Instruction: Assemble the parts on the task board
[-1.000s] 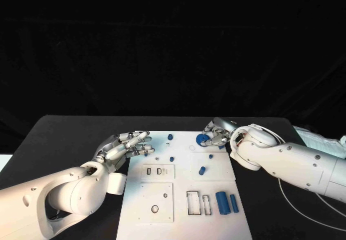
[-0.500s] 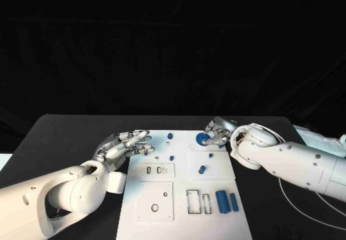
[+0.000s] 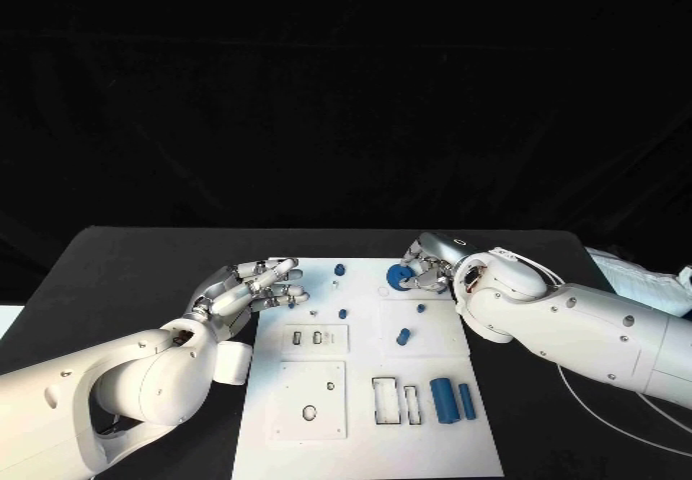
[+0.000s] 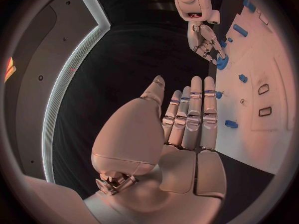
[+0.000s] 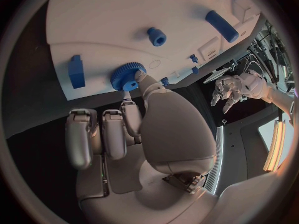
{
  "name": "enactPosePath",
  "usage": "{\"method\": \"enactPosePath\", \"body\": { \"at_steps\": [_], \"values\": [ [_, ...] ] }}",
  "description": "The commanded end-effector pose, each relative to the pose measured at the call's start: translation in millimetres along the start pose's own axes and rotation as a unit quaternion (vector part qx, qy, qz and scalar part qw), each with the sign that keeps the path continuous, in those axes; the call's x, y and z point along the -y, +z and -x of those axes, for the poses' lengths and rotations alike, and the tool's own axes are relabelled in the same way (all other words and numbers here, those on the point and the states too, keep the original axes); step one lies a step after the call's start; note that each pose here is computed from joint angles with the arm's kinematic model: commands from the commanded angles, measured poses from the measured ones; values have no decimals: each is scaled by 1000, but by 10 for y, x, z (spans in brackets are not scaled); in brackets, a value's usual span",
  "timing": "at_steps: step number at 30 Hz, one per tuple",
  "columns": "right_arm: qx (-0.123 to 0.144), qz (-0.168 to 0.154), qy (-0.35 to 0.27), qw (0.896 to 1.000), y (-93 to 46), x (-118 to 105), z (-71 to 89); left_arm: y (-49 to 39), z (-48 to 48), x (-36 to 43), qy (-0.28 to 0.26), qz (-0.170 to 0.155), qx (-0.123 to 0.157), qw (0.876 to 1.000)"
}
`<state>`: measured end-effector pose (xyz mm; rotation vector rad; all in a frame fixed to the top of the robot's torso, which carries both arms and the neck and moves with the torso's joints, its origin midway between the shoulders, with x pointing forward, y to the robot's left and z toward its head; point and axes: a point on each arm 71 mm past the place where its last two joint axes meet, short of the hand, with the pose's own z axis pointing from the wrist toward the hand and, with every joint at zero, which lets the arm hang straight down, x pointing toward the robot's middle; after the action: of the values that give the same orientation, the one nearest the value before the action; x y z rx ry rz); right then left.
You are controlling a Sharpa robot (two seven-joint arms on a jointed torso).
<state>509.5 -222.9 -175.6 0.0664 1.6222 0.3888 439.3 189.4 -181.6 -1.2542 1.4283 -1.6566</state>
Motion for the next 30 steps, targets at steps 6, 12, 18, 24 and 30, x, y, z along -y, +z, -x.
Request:
{"method": "enactPosePath", "body": {
  "at_steps": [6, 12, 18, 24, 30],
  "values": [
    [52, 28, -31, 998, -118, -265, 27, -3, -13, 7, -5, 1, -9, 1000],
    [66, 62, -17, 996, -178, -566, 56, -2, -12, 5, -5, 2, -10, 1000],
    [61, 82, -16, 995, -137, -778, 11, -5, -18, 4, -6, 3, -10, 1000],
    [44, 89, -17, 995, -75, -919, -107, -5, -17, 4, -6, 3, -10, 1000],
    [27, 92, -17, 995, -18, -1022, -221, -1, -19, 2, -6, 3, -10, 1000]
  ]
}}
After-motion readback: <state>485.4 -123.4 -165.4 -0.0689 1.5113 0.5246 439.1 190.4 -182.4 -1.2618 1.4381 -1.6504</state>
